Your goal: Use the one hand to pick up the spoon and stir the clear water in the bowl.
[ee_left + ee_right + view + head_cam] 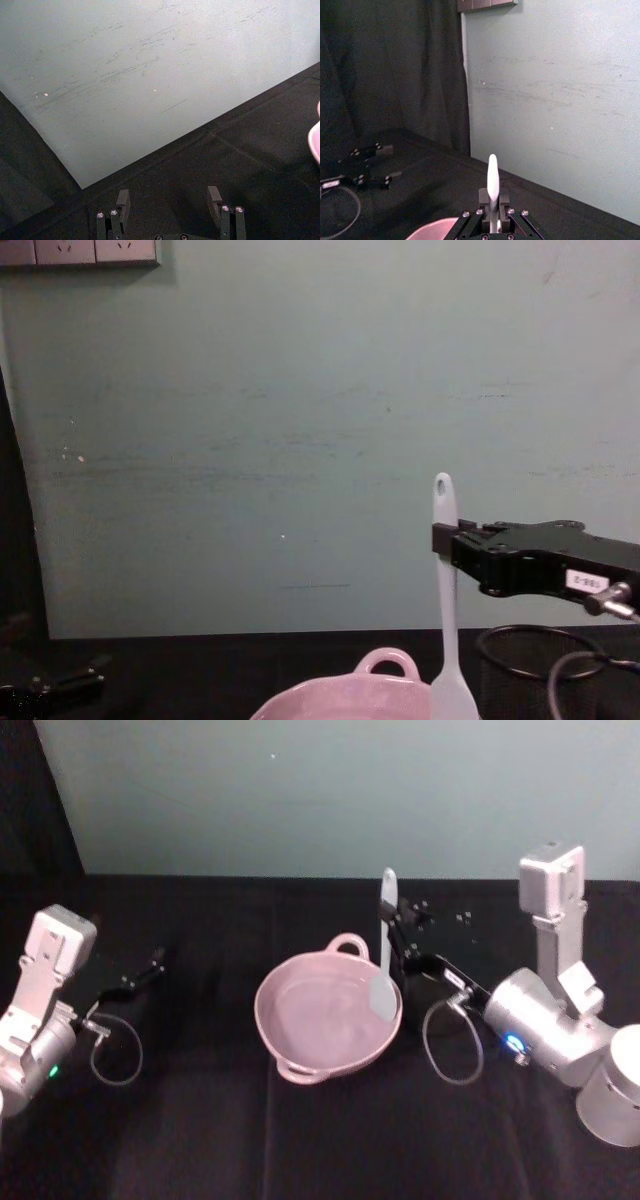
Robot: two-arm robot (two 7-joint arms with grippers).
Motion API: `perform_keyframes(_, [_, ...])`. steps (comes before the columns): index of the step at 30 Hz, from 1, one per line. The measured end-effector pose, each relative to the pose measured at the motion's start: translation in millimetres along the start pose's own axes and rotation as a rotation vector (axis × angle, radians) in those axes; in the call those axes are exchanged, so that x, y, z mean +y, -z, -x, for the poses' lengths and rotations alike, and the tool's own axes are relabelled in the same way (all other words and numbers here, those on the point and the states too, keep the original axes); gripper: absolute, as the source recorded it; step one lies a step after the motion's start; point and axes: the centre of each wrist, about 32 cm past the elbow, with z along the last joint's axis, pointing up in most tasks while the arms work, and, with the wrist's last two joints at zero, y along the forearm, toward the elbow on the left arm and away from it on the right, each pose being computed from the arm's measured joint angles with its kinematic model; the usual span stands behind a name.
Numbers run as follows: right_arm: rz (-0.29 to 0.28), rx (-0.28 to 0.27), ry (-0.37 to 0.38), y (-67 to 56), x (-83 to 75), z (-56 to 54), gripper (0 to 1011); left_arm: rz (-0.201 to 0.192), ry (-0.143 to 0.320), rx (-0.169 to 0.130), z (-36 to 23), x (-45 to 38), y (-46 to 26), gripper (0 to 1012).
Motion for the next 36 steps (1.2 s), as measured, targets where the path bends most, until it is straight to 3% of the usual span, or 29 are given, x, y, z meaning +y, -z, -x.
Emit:
perform_keyframes(8, [0.05,0.007,-0.026,-14.7,-18.6,-5.0,110,0.0,0.0,0.0,0.0,0.0,0.0,1011])
perform_keyframes(14, [0.043,0.04,-0.06,-18.9,-21.7,-4.4,110,0.0,0.0,0.0,0.0,0.0,0.0,1011])
perform_keyframes(21, [0.041,0.055,-0.122,-14.0,-14.0,0.1,109,0.0,0.0,0.0,0.0,0.0,0.0,1011])
perform_keyframes(29, [0.074,0.07,-0.184,-2.0,-2.4,14.7,110,0.0,0.0,0.0,0.0,0.0,0.0,1011])
perform_keyframes(36, [0.02,0.086,-0.179,8.3,14.8,25.1,109,0.0,0.0,0.0,0.0,0.0,0.0,1011])
